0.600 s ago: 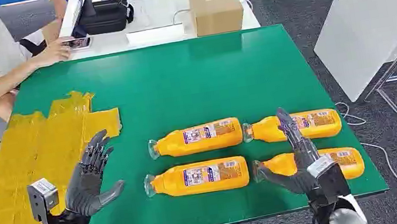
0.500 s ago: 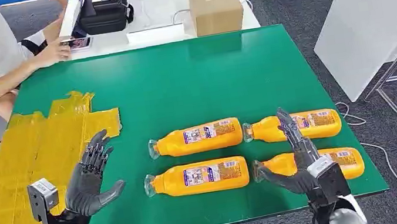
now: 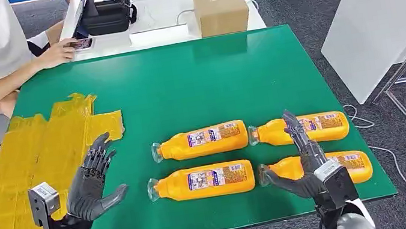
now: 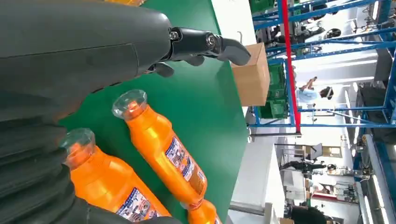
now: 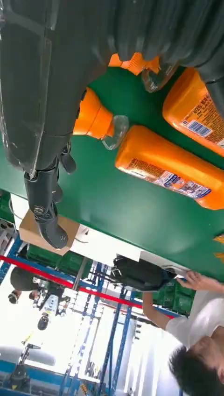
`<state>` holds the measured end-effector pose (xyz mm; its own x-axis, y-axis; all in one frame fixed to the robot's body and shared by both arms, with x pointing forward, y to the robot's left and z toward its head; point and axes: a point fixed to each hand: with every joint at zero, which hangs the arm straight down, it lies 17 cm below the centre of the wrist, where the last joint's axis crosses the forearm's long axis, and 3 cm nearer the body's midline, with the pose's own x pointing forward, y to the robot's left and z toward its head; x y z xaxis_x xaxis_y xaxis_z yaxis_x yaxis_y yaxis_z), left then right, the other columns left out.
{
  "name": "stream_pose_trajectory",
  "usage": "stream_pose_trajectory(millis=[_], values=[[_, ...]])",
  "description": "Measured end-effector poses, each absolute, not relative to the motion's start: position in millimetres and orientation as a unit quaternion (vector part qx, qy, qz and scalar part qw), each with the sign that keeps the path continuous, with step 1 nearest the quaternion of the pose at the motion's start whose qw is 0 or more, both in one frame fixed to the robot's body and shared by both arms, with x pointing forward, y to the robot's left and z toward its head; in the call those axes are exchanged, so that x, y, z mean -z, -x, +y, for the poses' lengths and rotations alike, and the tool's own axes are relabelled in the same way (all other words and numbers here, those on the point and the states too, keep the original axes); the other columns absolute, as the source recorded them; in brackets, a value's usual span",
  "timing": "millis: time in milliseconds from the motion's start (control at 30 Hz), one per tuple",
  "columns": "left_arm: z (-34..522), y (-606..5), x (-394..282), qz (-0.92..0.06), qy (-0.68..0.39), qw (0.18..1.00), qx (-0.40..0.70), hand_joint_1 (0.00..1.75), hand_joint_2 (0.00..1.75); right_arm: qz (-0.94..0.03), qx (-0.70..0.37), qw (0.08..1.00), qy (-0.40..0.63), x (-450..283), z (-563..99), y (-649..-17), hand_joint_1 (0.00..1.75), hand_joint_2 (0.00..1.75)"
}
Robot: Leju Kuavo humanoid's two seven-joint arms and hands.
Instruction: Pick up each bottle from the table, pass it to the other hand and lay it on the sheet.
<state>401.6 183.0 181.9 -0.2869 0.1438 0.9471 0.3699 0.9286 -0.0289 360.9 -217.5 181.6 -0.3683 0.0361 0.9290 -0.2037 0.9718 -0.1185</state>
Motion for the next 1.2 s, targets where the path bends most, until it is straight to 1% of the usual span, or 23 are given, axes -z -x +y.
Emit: stream_pose_trajectory(millis=[33,67,167,233,633,667,700,733,767,800,833,933,1200], values=[[183.0,-401.6,-181.9,-0.796,0.161,0.575,0.098,1.75,1.75,-0.82,-0.107,0.56,-0.051,-181.6,-217.5,-360.9,1.73,1.75],[183.0,-401.6,-181.9,-0.796,0.161,0.575,0.098,1.75,1.75,-0.82,-0.107,0.56,-0.051,-181.6,-217.5,-360.9,1.75,1.75],[183.0,-401.6,-181.9,-0.796,0.161,0.575,0.098,1.75,1.75,-0.82,-0.107,0.56,-0.051,-181.6,-217.5,-360.9,1.75,1.75],[183.0,-401.6,-181.9,-0.796,0.161,0.575,0.098,1.75,1.75,-0.82,-0.107,0.56,-0.051,-181.6,-217.6,-360.9,1.71,1.75],[183.0,-401.6,-181.9,-0.796,0.161,0.575,0.098,1.75,1.75,-0.82,-0.107,0.56,-0.051,-181.6,-217.5,-360.9,1.75,1.75],[183.0,-401.6,-181.9,-0.796,0.161,0.575,0.098,1.75,1.75,-0.82,-0.107,0.56,-0.051,-181.6,-217.5,-360.9,1.59,1.75],[183.4,-401.6,-181.6,-0.797,0.158,0.574,0.1,0.54,1.75,-0.821,-0.107,0.559,-0.05,-181.9,-217.8,-360.9,1.36,1.75],[187.5,-401.0,-185.7,-0.815,0.129,0.559,0.085,0.0,1.75,-0.838,-0.104,0.536,-0.021,-189.2,-219.9,-359.7,0.05,1.75],[189.4,-394.8,-186.5,-0.831,0.09,0.544,0.08,0.0,1.75,-0.854,-0.097,0.511,0.014,-196.9,-221.2,-357.0,0.0,1.75],[198.3,-390.0,-191.0,-0.849,0.042,0.525,0.045,0.0,1.75,-0.871,-0.078,0.481,0.064,-208.2,-221.1,-354.1,0.0,1.75],[192.5,-382.3,-194.4,-0.86,0.024,0.51,0.027,0.0,1.75,-0.881,-0.055,0.456,0.115,-219.8,-213.1,-350.8,0.0,1.75],[171.6,-371.0,-188.7,-0.855,0.031,0.518,0.004,0.0,1.75,-0.885,-0.038,0.445,0.132,-230.7,-185.8,-346.5,0.0,1.75],[155.5,-369.2,-186.0,-0.845,0.068,0.53,-0.017,0.0,1.75,-0.889,-0.047,0.439,0.125,-241.8,-165.9,-355.4,0.0,1.75]])
